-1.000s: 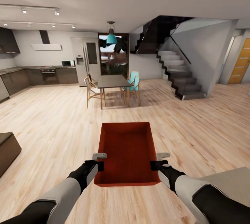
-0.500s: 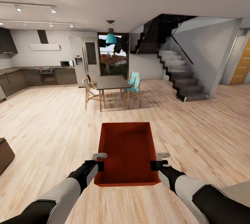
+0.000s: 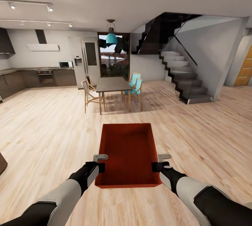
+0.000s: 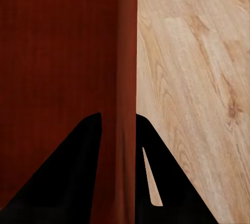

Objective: Move the two storage containers from the living room to the garage. In the garage, place one container on the floor and stack the other container on top of it (either order is fine).

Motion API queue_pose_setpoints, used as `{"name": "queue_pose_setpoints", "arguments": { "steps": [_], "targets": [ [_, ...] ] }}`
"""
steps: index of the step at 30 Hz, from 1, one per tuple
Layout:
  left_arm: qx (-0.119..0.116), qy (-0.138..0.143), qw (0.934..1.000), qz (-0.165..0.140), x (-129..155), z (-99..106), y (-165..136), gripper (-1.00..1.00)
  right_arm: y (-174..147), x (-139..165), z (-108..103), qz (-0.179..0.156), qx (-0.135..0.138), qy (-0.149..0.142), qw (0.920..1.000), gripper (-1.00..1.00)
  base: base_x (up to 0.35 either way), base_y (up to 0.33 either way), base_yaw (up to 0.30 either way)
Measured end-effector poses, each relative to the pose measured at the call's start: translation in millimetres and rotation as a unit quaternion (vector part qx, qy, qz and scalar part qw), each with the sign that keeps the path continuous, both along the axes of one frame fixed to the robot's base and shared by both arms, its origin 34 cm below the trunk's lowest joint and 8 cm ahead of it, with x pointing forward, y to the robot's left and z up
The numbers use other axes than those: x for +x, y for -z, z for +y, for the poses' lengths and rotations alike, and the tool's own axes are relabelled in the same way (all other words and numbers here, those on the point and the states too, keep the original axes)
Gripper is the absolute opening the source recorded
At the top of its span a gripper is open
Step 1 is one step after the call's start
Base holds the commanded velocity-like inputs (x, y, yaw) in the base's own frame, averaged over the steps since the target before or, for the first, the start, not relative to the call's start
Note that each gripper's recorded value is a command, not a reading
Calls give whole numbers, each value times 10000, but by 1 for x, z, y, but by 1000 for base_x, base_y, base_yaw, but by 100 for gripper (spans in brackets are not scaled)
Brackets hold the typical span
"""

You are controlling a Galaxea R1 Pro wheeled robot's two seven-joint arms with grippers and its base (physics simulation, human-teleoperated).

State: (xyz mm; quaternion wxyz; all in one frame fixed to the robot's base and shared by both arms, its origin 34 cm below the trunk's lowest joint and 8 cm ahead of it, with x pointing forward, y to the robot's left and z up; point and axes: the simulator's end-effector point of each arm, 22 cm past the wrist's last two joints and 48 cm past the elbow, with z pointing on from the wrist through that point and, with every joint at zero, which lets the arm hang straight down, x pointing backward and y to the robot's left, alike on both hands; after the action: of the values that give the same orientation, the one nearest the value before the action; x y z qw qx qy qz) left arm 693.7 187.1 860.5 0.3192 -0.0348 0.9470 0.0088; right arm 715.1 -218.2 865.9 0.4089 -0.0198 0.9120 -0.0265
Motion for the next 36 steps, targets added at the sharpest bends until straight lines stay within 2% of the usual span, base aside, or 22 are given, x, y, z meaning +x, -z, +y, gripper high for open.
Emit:
{"name": "queue_pose_setpoints", "arguments": {
  "steps": [36],
  "targets": [
    [0, 0, 10000, 0, 0, 0, 0, -100, 0, 0, 0, 0, 0, 0, 10000, -100, 322, 0, 0]
  ]
}}
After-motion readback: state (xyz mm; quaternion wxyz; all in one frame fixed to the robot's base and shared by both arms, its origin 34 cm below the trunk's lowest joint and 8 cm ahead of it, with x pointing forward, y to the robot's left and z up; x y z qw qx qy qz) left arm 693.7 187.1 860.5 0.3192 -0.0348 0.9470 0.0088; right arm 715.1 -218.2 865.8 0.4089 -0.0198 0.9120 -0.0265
